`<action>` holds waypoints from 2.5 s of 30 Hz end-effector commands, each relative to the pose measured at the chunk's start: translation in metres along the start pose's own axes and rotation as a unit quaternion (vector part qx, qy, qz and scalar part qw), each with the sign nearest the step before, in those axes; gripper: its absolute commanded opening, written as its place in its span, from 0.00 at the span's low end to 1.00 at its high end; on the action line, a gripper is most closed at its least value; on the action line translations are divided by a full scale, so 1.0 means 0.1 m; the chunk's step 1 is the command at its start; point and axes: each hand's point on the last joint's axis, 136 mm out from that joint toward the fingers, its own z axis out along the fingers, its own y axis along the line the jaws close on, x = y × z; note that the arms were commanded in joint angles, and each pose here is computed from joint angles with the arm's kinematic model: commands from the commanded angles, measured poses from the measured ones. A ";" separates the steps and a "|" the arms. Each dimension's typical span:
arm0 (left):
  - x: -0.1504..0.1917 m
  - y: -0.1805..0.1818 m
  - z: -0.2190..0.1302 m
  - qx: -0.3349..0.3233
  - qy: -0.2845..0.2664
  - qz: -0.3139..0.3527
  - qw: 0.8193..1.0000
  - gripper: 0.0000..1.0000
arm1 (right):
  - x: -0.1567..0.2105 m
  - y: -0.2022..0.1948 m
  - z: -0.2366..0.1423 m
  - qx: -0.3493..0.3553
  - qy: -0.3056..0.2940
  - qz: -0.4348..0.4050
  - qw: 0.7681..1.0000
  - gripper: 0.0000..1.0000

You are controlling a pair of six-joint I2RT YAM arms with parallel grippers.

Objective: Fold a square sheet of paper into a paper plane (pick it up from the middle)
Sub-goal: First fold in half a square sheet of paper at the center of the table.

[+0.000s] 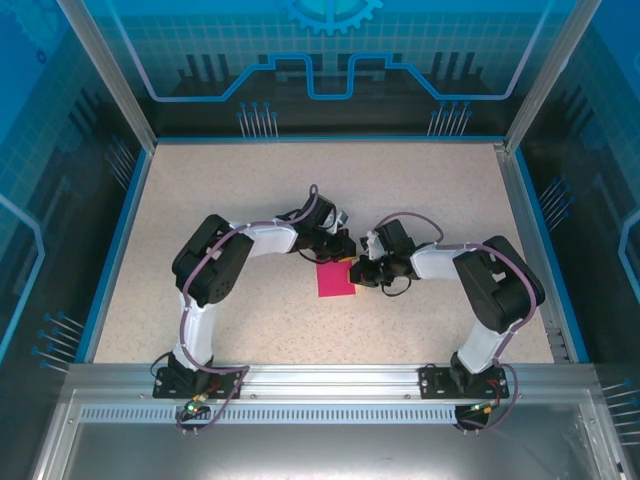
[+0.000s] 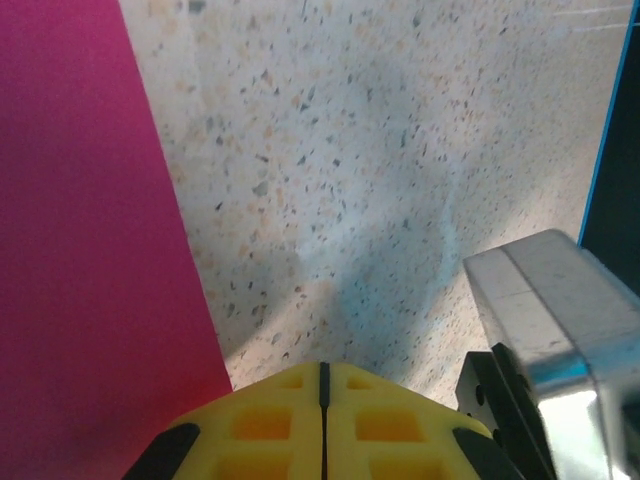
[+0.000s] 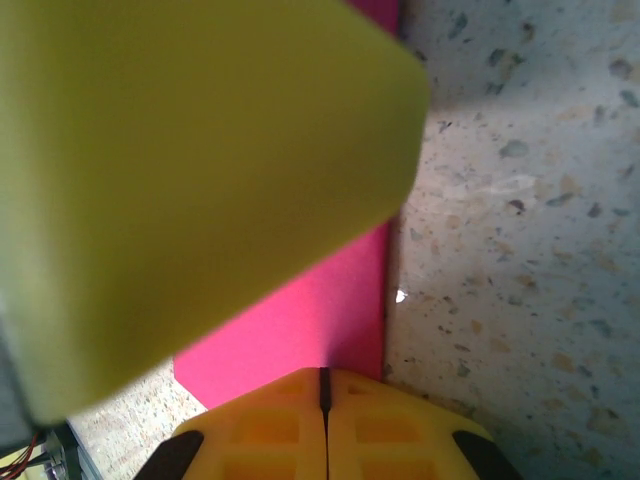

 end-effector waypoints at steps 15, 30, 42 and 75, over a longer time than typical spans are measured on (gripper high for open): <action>0.04 0.23 0.13 -0.047 0.018 -0.007 0.999 0.08 | 0.21 -0.30 0.07 0.060 0.037 0.021 0.997 0.06; -0.23 0.38 0.07 -0.065 -0.029 -0.030 0.997 0.08 | 0.37 -0.43 0.07 0.085 0.061 0.021 0.994 0.06; -0.53 0.45 0.02 -0.086 -0.059 -0.036 0.994 0.09 | 0.59 -0.55 0.03 0.099 0.090 0.026 0.991 0.06; -0.66 -0.18 -0.35 -0.018 -0.070 0.053 0.996 0.09 | 0.62 -0.57 0.04 0.100 0.092 0.031 0.990 0.06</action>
